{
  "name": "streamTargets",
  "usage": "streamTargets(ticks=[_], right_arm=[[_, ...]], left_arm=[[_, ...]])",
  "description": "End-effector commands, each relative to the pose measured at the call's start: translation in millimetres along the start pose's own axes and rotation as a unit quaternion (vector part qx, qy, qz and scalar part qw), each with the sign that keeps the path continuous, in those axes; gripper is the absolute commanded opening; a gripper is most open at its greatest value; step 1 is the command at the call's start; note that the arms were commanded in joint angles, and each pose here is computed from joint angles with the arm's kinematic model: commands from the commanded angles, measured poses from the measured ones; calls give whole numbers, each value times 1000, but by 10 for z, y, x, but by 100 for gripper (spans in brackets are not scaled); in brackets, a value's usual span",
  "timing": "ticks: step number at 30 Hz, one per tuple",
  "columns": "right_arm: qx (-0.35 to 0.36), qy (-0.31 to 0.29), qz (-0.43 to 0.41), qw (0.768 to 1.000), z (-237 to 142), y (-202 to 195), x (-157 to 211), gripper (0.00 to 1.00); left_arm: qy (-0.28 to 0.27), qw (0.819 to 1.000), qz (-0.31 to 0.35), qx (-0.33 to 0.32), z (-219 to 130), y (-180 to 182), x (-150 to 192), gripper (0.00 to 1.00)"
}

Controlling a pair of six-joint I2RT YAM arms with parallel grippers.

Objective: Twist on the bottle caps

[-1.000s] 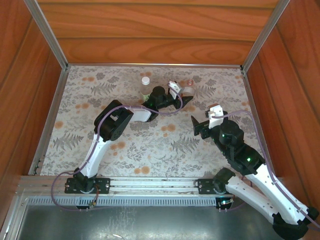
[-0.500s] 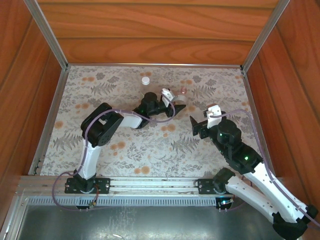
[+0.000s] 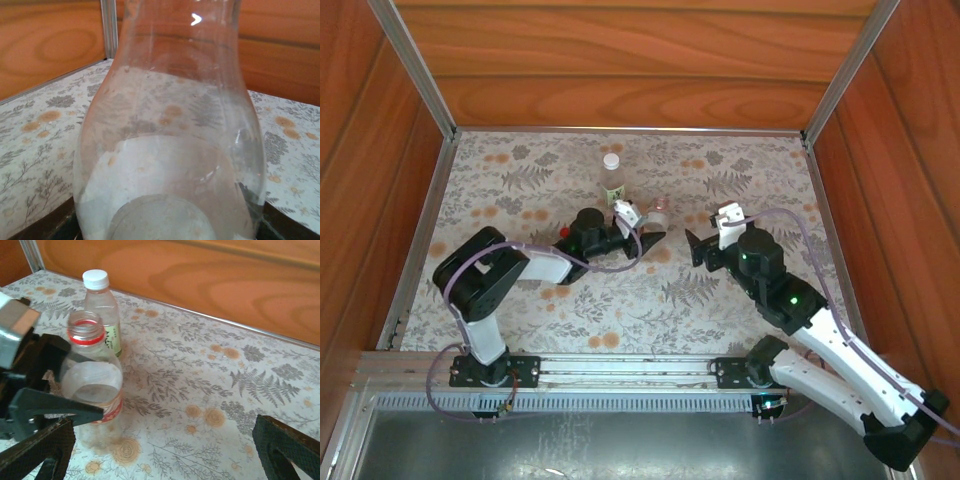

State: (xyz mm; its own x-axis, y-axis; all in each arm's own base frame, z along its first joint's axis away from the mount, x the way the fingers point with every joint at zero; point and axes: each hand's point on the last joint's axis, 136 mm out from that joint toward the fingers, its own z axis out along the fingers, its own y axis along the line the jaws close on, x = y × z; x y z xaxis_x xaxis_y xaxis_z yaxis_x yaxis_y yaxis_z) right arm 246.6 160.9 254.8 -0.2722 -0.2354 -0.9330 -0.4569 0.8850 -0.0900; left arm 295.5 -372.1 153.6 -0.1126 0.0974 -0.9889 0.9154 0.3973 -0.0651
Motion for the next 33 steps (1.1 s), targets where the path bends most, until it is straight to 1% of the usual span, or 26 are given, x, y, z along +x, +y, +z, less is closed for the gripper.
streamTargets(ticks=[1, 7, 12, 20, 22, 28, 29, 30, 33], right_arm=[[-28, -8, -1, 1000, 121, 119, -56, 97], [-80, 17, -17, 996, 483, 401, 21, 98], [-124, 31, -19, 992, 838, 652, 65, 98], [-213, 60, -6, 975, 1339, 1128, 221, 98], [-226, 68, -6, 972, 1441, 1237, 270, 97], [-253, 84, -24, 964, 1682, 1607, 426, 97], [-257, 83, -26, 963, 1717, 1675, 437, 96], [-260, 94, -31, 960, 1788, 1758, 540, 96], [-271, 94, -41, 957, 1926, 1982, 616, 95]], left_arm=[[-23, 1000, 10, -16, -192, -25, -127, 61], [-20, 998, 1, -56, -640, -18, -55, 61], [0, 995, -10, -96, -988, 39, 52, 61], [10, 981, -31, -190, -1608, 319, -5, 61], [12, 975, -26, -221, -1724, 381, -36, 61], [-23, 947, -32, -320, -2060, 678, -254, 61], [-30, 940, -31, -337, -2132, 739, -298, 61], [-40, 931, -35, -362, -2227, 818, -347, 61], [-55, 912, -35, -405, -2424, 971, -441, 61]])
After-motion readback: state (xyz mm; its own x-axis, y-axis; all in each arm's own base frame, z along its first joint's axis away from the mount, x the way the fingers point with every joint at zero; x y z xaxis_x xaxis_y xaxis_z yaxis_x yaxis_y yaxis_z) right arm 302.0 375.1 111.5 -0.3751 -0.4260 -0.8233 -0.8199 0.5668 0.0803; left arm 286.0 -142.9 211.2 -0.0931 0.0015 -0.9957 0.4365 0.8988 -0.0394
